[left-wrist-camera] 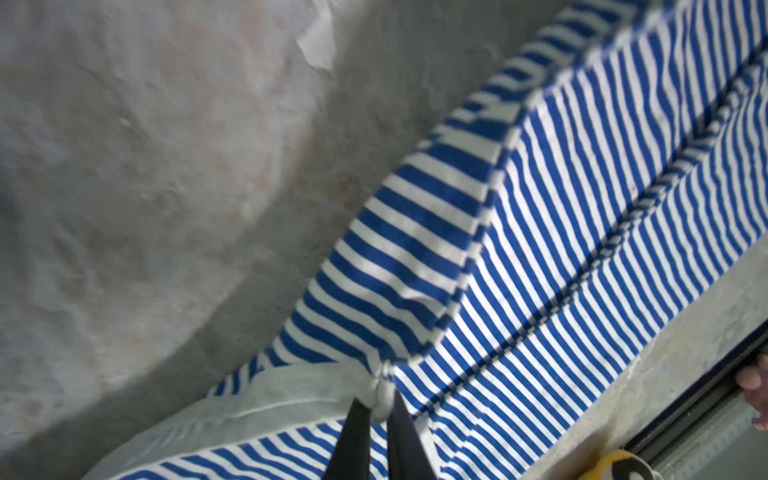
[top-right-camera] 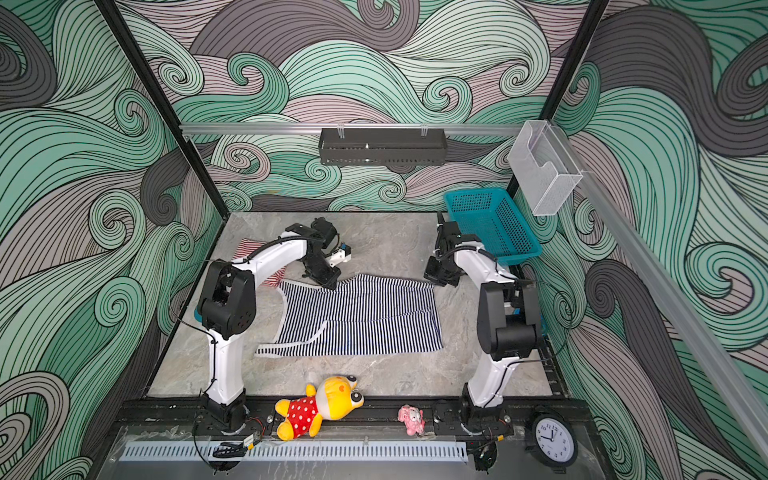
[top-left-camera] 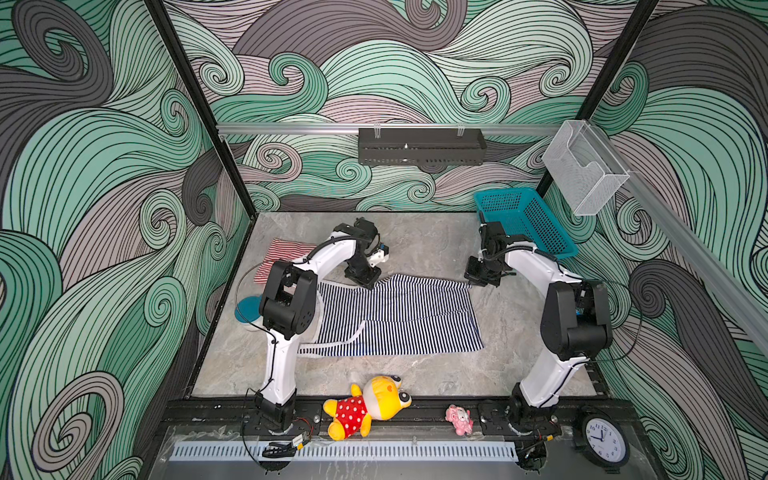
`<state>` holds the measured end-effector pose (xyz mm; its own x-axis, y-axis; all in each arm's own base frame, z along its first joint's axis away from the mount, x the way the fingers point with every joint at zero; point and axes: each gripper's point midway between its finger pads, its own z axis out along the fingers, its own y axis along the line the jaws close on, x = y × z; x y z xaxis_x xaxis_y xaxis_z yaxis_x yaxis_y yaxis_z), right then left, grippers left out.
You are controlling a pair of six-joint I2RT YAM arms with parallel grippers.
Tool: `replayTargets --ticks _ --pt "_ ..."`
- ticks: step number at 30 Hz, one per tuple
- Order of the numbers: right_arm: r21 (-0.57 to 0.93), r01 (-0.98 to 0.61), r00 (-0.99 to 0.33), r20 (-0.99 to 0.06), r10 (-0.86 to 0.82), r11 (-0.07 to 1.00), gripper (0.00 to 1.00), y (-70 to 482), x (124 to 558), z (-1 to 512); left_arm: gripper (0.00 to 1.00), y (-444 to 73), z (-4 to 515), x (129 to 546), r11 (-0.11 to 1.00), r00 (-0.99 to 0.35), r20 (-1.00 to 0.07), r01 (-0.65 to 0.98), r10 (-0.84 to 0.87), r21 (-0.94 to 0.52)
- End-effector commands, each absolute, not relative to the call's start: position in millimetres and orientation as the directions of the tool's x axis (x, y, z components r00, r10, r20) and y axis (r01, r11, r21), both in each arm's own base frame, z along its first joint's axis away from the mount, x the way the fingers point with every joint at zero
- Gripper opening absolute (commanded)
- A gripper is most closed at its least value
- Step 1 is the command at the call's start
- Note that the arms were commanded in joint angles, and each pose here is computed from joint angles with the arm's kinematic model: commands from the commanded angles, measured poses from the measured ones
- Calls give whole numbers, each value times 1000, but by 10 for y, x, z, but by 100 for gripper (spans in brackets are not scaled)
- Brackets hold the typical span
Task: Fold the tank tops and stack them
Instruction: 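Fold the far edge toward the robot with both grippers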
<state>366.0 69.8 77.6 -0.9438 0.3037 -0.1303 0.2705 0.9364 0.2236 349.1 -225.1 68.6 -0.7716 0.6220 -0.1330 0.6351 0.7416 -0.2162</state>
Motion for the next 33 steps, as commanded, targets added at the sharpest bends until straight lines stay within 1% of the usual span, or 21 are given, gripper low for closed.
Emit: replayTargets --ticks 1,11,18,25,29,33 --pt "252 288 -934 -139 329 924 0 689 3582 811 14 -2289 806 3409 715 -733 -182 679 655 -165" --pt "246 330 -926 -105 364 911 0 551 3320 616 14 -2083 702 3161 716 -725 -135 688 675 -118" --pt "269 340 -924 -80 373 901 0 553 3257 550 14 -2041 634 3045 719 -731 -111 682 673 -134" --pt "309 318 -929 -90 360 897 0 626 3162 608 13 -1957 578 3080 726 -731 -103 682 675 -82" --pt "279 308 -930 -112 349 910 0 583 3062 672 12 -1935 540 3088 724 -728 -93 686 679 -72" --pt "246 306 -934 -109 339 920 0 535 2943 636 12 -1924 513 3122 725 -726 -90 687 681 -57"
